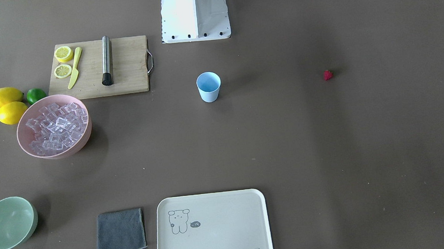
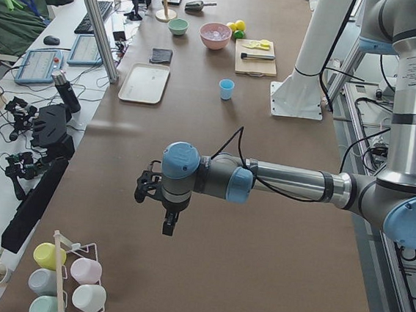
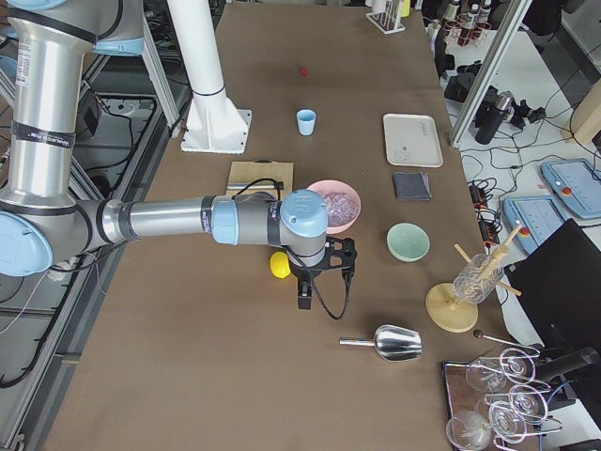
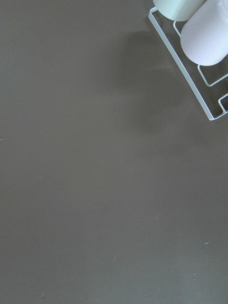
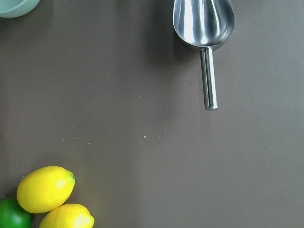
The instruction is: Put ice and strawberries in cup
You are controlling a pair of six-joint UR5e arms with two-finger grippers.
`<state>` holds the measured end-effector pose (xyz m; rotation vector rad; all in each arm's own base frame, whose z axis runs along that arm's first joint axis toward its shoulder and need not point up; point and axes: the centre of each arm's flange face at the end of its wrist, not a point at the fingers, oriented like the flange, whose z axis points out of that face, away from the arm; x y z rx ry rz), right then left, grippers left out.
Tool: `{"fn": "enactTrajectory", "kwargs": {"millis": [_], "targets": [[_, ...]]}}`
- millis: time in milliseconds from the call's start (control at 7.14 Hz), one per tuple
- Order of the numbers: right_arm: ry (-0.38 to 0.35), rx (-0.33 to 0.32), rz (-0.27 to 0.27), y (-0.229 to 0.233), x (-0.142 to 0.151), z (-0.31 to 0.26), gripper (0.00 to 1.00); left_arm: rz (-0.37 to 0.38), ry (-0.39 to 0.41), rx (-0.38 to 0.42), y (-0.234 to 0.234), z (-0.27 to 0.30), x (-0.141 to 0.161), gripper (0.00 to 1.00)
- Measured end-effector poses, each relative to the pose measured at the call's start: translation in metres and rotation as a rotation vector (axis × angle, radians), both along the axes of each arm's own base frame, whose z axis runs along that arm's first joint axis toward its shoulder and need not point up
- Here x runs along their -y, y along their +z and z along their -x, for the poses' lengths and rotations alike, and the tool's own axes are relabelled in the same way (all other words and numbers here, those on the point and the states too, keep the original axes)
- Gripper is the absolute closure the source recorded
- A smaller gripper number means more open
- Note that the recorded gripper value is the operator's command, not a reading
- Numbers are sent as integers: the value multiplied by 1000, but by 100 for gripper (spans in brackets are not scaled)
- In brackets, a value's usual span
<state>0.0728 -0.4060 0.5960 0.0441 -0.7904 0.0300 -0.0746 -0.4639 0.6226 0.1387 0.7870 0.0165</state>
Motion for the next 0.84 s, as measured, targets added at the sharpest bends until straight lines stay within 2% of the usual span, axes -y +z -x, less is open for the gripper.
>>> {"fn": "enactTrajectory", "kwargs": {"millis": [280,841], "targets": [[0,1,-6,-1,0,0,0,-5,4,0,7,1,1,2],[0,1,-19,-2,1,0,0,-82,4,1,14,2,-10,2]]}}
